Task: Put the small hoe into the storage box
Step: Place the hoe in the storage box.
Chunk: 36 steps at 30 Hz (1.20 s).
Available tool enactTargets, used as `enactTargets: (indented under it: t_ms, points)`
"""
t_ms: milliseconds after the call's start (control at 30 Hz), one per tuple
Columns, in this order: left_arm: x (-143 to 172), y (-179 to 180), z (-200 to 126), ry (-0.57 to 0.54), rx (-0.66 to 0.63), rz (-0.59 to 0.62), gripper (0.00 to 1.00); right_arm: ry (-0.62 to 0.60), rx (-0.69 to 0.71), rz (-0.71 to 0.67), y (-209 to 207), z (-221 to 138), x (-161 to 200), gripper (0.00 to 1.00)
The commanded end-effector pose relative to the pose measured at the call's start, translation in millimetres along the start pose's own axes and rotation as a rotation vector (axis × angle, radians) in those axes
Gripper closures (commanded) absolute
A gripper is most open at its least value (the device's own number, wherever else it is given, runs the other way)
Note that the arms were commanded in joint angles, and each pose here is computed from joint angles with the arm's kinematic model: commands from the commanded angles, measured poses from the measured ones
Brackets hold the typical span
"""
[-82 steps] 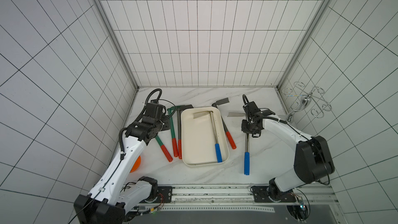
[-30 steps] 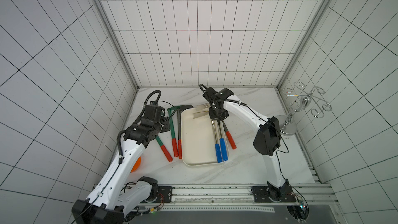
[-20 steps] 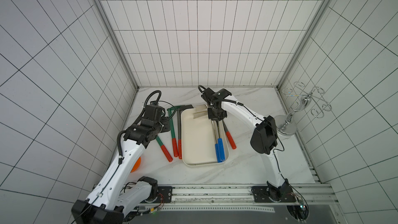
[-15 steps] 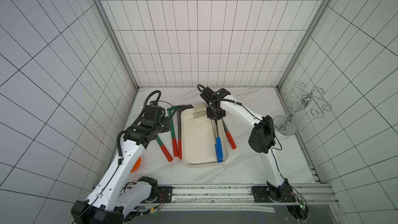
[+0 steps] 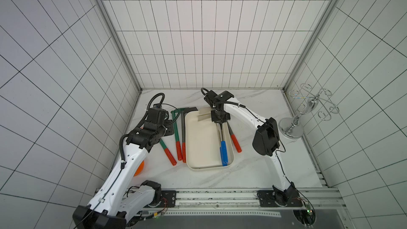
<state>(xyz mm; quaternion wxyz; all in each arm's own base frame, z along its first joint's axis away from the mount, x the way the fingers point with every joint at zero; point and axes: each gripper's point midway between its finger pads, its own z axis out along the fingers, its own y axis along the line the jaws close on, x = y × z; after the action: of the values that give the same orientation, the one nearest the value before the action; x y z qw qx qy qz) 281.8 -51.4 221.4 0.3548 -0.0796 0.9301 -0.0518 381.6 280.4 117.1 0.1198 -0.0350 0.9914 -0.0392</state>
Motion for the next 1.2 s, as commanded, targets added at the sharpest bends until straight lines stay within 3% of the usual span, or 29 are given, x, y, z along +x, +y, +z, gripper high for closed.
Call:
enactTargets:
  t_ms: [0, 1167]
  points:
    - [0, 1, -2, -0.016, -0.002, -0.002, 0.4, -0.068, -0.022, 0.021, 9, -19, -17, 1.0]
    - [1, 4, -1, -0.018, -0.014, 0.007, 0.4, -0.064, 0.011, 0.011, 19, 15, -25, 1.0]
